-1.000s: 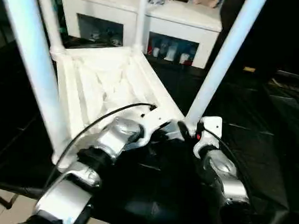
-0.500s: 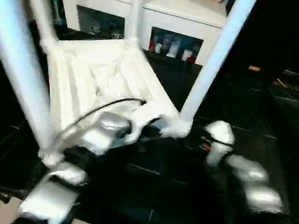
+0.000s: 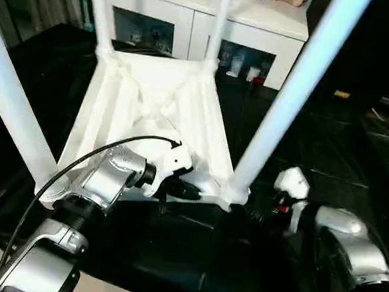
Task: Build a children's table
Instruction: Rotate leg to tighten
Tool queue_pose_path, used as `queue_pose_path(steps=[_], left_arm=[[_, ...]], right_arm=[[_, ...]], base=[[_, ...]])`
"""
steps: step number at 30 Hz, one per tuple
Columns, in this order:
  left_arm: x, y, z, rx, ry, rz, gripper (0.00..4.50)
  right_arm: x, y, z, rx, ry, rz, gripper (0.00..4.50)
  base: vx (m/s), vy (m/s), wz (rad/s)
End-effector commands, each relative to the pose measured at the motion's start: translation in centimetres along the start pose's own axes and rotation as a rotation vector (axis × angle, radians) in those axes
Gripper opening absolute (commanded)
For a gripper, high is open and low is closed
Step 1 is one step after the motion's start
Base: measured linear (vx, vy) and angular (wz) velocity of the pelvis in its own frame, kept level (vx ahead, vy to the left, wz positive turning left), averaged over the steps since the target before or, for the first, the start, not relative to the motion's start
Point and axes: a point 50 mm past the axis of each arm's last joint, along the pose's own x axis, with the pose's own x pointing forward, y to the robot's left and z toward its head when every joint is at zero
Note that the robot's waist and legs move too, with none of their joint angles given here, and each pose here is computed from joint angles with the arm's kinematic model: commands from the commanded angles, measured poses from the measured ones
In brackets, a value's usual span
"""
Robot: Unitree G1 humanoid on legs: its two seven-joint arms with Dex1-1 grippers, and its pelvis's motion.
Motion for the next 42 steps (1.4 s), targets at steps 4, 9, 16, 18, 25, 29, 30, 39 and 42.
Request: queue_pose_path(steps=[4, 9, 16, 18, 25, 29, 30, 39, 42], left_arm=[[1.5, -1.4, -0.8, -0.029, 0.035, -0.094, 0.0], [1.7, -1.6, -0.7, -0.027, 0.036, -0.1, 0.0], [1.7, -1.8, -1.0, -0.031, 0.048, -0.106, 0.0], [1.7, -1.9, -1.0, -0.033, 0.05, -0.106, 0.0], [1.7, -1.9, -1.1, -0.037, 0.053, -0.108, 0.0], [1.5, -1.9, -1.5, -0.047, 0.063, -0.112, 0.0], [1.5, -1.9, -1.5, -0.048, 0.063, -0.112, 0.0], [3.4, 0.3, -0.6, -0.136, -0.02, 0.149, 0.0], [4.4, 0.9, 0.1, -0.166, -0.041, 0.234, 0.0]], right_arm=[[0.7, 0.0, 0.3, -0.028, 0.007, 0.023, 3.87], [1.1, -0.2, 0.6, -0.022, -0.015, 0.023, 3.87], [1.2, -0.1, 0.5, 0.007, -0.026, 0.05, 3.4], [1.2, -0.2, 0.4, 0.009, -0.025, 0.051, 3.24], [1.2, -0.3, 0.5, 0.016, -0.033, 0.049, 2.76], [1.3, -0.4, 0.4, 0.026, -0.042, 0.041, 2.71], [1.3, -0.4, 0.4, 0.026, -0.042, 0.041, 2.71], [1.9, -2.4, -1.3, 0.153, -0.101, -0.438, 2.7], [2.4, -2.4, -2.0, 0.201, -0.102, -0.588, 2.7]], base=[[0.0, 0.0, 0.0], [0.0, 0.0, 0.0], [0.0, 0.0, 0.0], [0.0, 0.0, 0.0], [0.0, 0.0, 0.0], [0.0, 0.0, 0.0], [0.0, 0.0, 0.0], [0.0, 0.0, 0.0], [0.0, 0.0, 0.0]])
